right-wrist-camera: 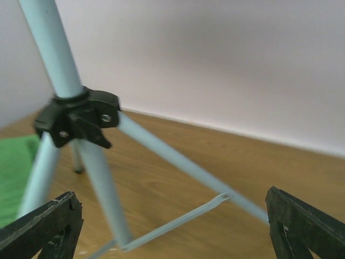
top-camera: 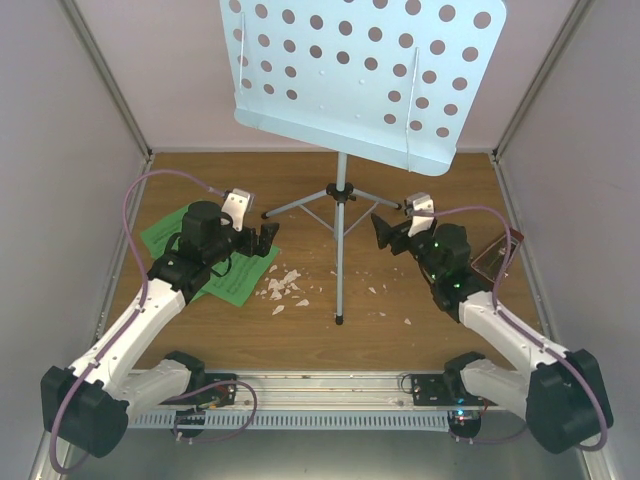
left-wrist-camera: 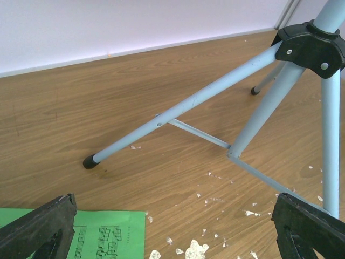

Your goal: Pack up the instrument practice props

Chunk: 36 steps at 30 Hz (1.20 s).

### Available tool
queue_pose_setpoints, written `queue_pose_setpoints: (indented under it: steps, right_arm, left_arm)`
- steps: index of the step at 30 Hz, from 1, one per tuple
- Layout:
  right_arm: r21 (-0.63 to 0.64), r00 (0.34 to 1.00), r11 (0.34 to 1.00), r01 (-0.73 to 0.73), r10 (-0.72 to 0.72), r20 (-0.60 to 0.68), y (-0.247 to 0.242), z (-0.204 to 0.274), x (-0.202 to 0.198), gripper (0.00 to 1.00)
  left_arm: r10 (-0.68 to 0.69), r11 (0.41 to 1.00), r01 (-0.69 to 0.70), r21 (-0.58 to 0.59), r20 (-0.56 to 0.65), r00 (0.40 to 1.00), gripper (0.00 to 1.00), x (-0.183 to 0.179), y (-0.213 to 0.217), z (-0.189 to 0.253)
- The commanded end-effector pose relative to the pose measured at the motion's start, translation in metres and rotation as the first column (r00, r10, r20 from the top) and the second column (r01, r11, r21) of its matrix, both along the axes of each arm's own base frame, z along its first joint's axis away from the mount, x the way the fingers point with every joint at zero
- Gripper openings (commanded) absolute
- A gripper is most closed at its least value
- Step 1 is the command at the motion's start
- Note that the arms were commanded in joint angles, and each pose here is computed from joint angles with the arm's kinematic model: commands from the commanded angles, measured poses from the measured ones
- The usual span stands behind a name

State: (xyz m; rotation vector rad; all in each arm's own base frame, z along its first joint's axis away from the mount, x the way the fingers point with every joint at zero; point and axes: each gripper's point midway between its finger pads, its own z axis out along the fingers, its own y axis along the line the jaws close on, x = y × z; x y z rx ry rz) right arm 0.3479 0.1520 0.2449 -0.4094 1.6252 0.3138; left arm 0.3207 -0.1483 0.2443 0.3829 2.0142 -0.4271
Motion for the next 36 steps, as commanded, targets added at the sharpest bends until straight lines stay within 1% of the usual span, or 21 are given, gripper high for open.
queue_pose_setpoints:
  steps: [1,4,6,9,12,15,17,20,21,24,26,29,32,36]
  right_arm:
    - [0.361,0.970,0.932,-0.034,0.118,-0.212,0.014,0.011,-0.019,0.92]
    - [0.559,0.921,0.828,0.052,0.176,-0.347,0.018,0.006,-0.023,0.91]
    - [0.653,0.886,0.753,0.077,0.248,-0.391,0.026,0.007,-0.025,0.91]
    - [0.773,0.826,0.620,0.134,0.360,-0.433,0.038,0.011,-0.026,0.90]
    - [0.835,0.758,0.514,0.196,0.460,-0.461,0.052,0.017,-0.023,0.90]
    - [0.871,0.713,0.411,0.268,0.524,-0.466,0.057,0.028,-0.020,0.91]
    - [0.879,0.677,0.336,0.339,0.561,-0.476,0.058,0.028,-0.019,0.87]
    - [0.882,0.659,0.252,0.397,0.590,-0.466,0.058,0.033,-0.016,0.85]
    - [0.871,0.649,0.238,0.430,0.589,-0.481,0.058,0.033,-0.013,0.84]
    - [0.822,0.603,0.241,0.516,0.580,-0.548,0.062,0.025,-0.002,0.78]
    - [0.810,0.581,0.253,0.530,0.587,-0.563,0.068,0.027,0.007,0.75]
    - [0.807,0.553,0.258,0.532,0.615,-0.561,0.079,0.029,0.018,0.74]
    - [0.788,0.531,0.245,0.565,0.622,-0.575,0.084,0.024,0.024,0.71]
    - [0.756,0.520,0.220,0.617,0.607,-0.601,0.081,0.012,0.026,0.69]
  left_arm:
    - [0.001,1.000,-0.001,-0.018,0.043,0.999,0.99,0.003,-0.003,0.015]
    - [0.001,1.000,-0.001,-0.016,0.044,0.999,0.99,0.003,-0.003,0.015]
    - [0.002,1.000,-0.001,-0.018,0.044,0.999,0.99,0.003,-0.003,0.016]
    - [0.002,1.000,-0.002,-0.018,0.043,0.999,0.99,0.003,-0.003,0.016]
    - [0.003,1.000,-0.002,-0.017,0.042,0.999,0.99,0.003,-0.003,0.015]
    - [0.000,1.000,0.001,-0.018,0.043,0.999,0.99,0.002,-0.004,0.016]
    - [-0.001,1.000,0.002,-0.019,0.045,0.999,0.99,0.002,-0.004,0.016]
    - [0.000,1.000,0.001,-0.020,0.048,0.999,0.99,0.002,-0.004,0.017]
    - [0.001,1.000,0.000,-0.020,0.047,0.999,0.99,0.002,-0.003,0.017]
    - [-0.003,1.000,0.004,-0.022,0.044,0.999,0.99,0.001,-0.005,0.017]
    - [-0.005,1.000,0.006,-0.020,0.045,0.999,0.99,0.001,-0.005,0.017]
    - [-0.002,1.000,0.003,-0.021,0.050,0.999,0.99,0.001,-0.004,0.018]
    - [-0.002,1.000,0.003,-0.021,0.052,0.999,0.99,0.000,-0.004,0.019]
    - [-0.003,1.000,0.005,-0.022,0.054,0.999,0.99,0.000,-0.004,0.020]
